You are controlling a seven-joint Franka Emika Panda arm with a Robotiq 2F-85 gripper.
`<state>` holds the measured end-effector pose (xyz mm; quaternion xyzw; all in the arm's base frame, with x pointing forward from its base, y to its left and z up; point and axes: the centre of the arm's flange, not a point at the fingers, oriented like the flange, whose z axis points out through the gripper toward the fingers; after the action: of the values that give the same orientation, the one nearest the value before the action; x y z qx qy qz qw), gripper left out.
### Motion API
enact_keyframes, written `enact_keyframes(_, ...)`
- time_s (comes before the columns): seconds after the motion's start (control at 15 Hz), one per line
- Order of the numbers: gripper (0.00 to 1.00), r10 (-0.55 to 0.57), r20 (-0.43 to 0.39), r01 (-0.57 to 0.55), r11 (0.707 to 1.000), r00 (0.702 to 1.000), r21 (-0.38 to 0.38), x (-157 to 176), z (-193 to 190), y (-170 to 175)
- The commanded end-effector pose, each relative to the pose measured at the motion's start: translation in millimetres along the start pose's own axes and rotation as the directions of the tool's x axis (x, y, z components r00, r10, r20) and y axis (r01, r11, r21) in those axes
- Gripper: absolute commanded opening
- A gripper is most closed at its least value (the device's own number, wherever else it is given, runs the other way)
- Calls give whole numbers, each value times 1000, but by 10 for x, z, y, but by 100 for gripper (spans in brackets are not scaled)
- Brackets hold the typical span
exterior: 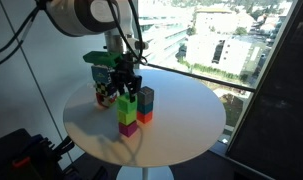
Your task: Put the green block on the yellow block
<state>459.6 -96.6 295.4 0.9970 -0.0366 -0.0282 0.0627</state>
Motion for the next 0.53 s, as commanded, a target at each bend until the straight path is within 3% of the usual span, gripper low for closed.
enact_keyframes(0.0, 28, 17, -14, -17, 1000, 1000, -10, 56, -3, -54)
enact_keyframes(0.47, 28, 27, -10, -27, 1000, 1000, -12, 91, 33, -109)
